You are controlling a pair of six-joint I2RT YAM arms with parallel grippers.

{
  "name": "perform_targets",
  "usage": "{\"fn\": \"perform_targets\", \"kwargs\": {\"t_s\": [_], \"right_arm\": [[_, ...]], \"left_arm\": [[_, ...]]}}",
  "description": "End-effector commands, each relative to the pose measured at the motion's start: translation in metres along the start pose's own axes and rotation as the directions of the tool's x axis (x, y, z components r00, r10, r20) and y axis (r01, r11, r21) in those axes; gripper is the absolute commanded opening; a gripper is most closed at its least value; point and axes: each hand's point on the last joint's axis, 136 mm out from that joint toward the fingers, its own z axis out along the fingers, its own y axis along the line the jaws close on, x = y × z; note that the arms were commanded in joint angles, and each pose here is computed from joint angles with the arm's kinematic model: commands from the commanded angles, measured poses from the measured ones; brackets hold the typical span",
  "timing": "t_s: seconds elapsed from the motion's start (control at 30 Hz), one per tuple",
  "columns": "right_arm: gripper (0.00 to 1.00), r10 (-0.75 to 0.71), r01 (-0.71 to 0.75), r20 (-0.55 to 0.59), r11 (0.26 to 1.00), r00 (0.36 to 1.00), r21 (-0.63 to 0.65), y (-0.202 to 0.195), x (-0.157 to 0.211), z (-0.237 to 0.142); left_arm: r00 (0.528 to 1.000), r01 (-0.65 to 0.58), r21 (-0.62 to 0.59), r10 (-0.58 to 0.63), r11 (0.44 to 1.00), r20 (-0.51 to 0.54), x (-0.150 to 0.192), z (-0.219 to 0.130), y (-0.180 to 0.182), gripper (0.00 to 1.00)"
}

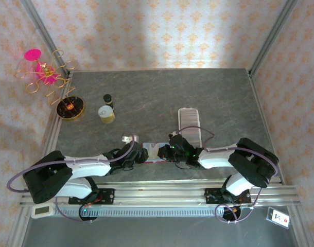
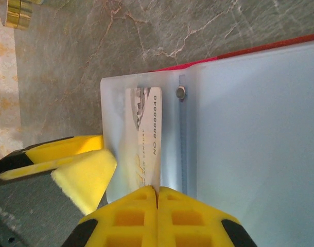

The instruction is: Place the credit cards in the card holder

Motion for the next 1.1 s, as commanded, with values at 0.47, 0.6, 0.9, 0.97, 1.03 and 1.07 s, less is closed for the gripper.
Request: {"fn": "perform_targets", "kwargs": {"t_s": [0.47,0.6,0.9,0.97,1.03,1.07], "right_arm": [[0.0,-0.043,0.044,-0.064,0.999,0.997,0.013,0.004,0.006,0.018],[0.05,-0.052,0.053,-0.063,0.999,0.997,0.01,0.009,0.004,0.02],[0.25,-0.095,0.098,-0.027,0.984,0.995,0.147,-0.007,-0.008,0.013],[0.26,-0.102,0.105,-0.024,0.981,0.994,0.166,-0.009,-0.009,0.013],[0.24,-0.102,0.105,-0.022,0.981,0.994,0.162,-0.008,-0.01,0.014],[0.21,-0.101,0.103,-0.023,0.982,0.995,0.161,-0.008,-0.01,0.015]], "left_arm": [[0.992,0.124,0.124,-0.12,0.984,-0.046,0.013,-0.005,0.005,0.44],[0.991,0.131,0.109,-0.126,0.985,-0.048,0.014,-0.004,0.009,0.44],[0.99,0.139,0.105,-0.137,0.985,-0.02,0.007,-0.01,0.012,0.44],[0.99,0.139,0.103,-0.137,0.985,-0.023,0.007,-0.01,0.012,0.44],[0.99,0.141,0.103,-0.139,0.985,-0.024,0.007,-0.01,0.012,0.44],[0.99,0.143,0.105,-0.141,0.984,-0.023,0.007,-0.01,0.012,0.44]]}}
